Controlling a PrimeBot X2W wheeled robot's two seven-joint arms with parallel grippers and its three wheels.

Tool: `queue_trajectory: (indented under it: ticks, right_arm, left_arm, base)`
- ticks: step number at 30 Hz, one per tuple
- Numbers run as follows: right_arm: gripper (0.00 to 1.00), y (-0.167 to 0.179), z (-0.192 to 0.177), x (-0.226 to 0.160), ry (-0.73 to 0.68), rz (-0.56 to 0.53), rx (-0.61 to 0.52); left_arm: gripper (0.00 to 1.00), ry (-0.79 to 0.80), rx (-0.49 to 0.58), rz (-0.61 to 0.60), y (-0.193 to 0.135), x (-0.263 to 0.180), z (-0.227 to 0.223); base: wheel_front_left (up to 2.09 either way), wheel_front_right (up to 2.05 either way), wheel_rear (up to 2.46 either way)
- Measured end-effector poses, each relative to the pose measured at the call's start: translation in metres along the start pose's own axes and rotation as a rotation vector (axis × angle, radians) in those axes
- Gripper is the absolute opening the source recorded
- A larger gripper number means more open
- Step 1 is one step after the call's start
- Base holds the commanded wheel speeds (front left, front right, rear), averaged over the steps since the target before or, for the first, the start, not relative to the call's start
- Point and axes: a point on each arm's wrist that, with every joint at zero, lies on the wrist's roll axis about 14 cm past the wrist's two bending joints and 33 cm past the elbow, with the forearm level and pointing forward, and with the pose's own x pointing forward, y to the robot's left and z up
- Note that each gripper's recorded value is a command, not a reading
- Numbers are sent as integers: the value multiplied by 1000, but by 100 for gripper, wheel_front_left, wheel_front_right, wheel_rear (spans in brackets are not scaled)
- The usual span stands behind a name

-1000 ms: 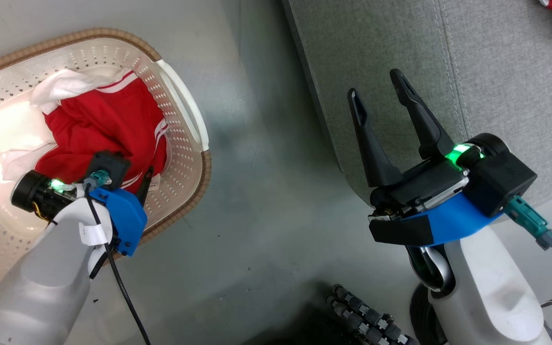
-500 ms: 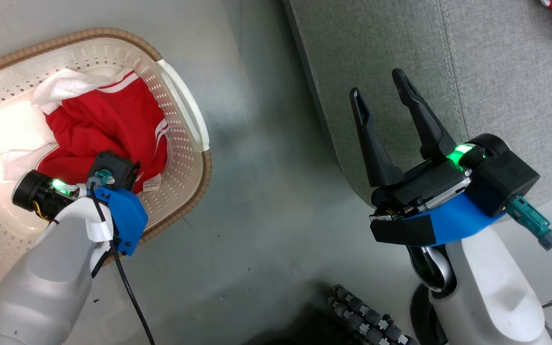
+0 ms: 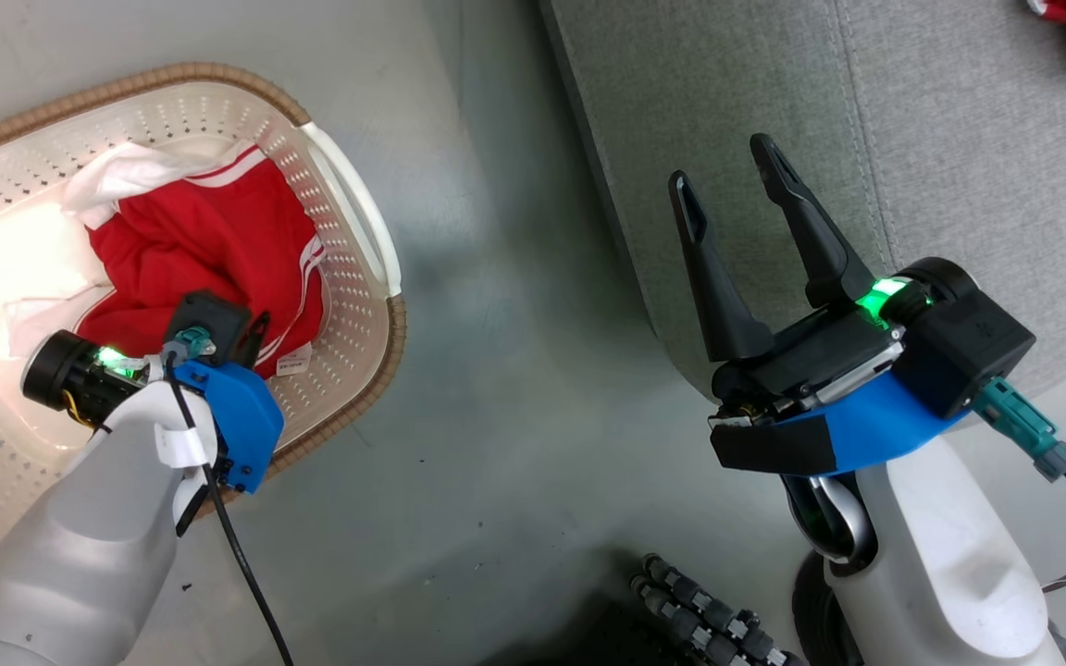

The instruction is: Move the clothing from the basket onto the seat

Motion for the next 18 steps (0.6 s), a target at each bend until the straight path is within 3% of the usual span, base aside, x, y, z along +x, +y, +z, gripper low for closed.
queue_trajectory:
  ticks: [18]
  right_arm:
    - [100,4,48,-11,-115,8,-41]
  left_arm:
    - [0,-222,-65,29,-30,-51,72]
  base:
    - [0,0,0]
